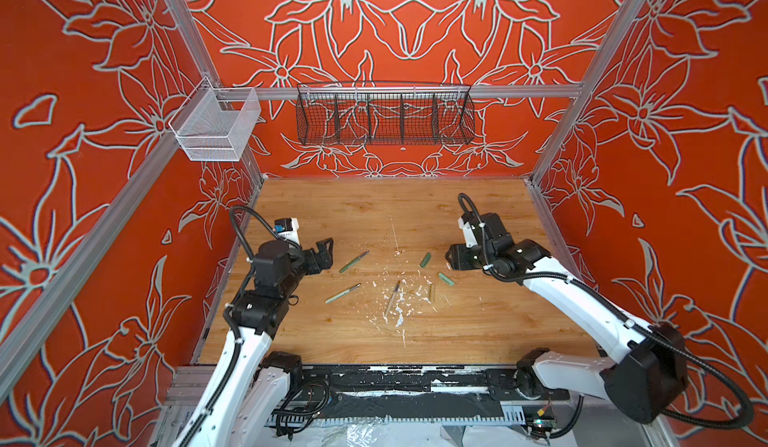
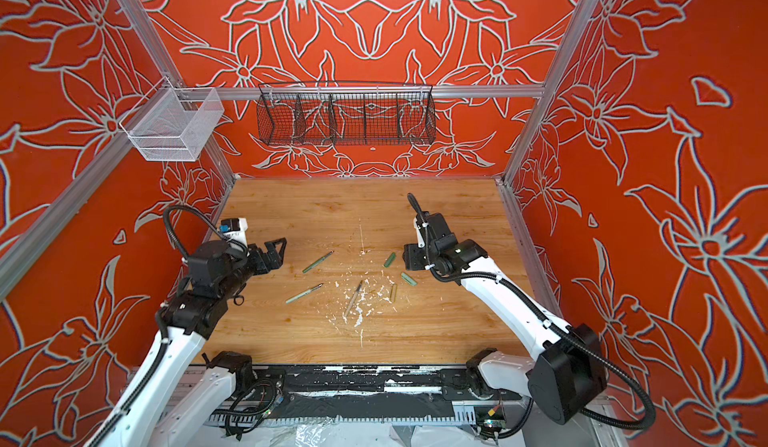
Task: Insert the pens into the pen caps
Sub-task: 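Reach the right gripper to a green pen cap while the left arm rises, then grasp the green pen cap with the right gripper and lift it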
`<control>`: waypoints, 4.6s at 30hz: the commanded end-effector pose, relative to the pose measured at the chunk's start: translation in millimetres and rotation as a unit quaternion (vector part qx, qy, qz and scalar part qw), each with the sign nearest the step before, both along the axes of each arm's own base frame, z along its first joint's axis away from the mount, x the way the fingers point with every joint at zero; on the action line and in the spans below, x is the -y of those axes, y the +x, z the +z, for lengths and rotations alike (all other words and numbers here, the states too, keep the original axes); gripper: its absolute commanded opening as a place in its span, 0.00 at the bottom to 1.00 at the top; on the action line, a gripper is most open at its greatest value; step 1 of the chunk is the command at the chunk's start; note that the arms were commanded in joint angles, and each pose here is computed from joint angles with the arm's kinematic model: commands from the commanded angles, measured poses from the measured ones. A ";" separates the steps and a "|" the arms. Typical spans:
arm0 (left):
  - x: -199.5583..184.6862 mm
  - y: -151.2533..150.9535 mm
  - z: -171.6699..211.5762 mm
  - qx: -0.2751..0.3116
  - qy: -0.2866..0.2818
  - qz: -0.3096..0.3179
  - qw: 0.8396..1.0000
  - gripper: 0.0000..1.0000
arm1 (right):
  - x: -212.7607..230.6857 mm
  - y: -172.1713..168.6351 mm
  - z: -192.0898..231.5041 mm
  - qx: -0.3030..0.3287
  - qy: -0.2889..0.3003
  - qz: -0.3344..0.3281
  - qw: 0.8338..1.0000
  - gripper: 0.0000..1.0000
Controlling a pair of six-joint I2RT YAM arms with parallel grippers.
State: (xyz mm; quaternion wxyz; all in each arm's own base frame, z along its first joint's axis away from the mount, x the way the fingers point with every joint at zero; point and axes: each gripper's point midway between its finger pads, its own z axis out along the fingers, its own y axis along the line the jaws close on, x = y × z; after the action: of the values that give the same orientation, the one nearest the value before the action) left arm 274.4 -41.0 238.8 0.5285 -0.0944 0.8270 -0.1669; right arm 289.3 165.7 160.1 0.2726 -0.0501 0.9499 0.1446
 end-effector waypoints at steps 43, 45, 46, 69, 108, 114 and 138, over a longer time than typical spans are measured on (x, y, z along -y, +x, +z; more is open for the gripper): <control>18.3 -4.8 -13.4 -0.052 -0.057 -0.030 0.997 0.97 | -57.3 75.1 -122.3 -0.122 -0.128 -0.005 0.984 0.31; 17.8 -5.2 -12.6 -0.051 -0.057 -0.029 0.997 0.97 | -57.2 75.4 -124.5 -0.126 -0.141 -0.003 0.982 0.32; 17.7 -5.6 -12.3 -0.051 -0.056 -0.029 0.997 0.97 | -56.4 75.6 -125.2 -0.126 -0.148 -0.003 0.981 0.33; 17.1 -8.9 -14.5 -0.051 -0.049 -0.031 0.997 0.97 | -45.8 67.8 -125.7 -0.104 -0.214 0.025 0.971 0.37; -4.1 0.1 -46.8 -0.116 -0.017 0.031 0.993 0.97 | -56.7 85.8 -145.3 -0.114 -0.277 0.079 0.951 0.19; 2.1 3.9 -50.8 -0.136 -0.019 0.014 0.990 0.97 | -55.8 82.3 -147.1 -0.120 -0.273 0.077 0.951 0.16; 44.7 41.7 -101.8 -0.249 0.070 -0.110 0.960 0.97 | -98.7 81.4 -46.6 0.012 0.016 0.077 0.997 0.00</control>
State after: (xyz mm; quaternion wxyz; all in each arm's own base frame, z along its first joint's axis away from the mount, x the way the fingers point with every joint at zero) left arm 313.3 -82.3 141.6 0.3082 -0.0407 0.9380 -0.1535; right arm 364.5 248.1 93.7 0.2349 -0.1428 0.9570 0.0932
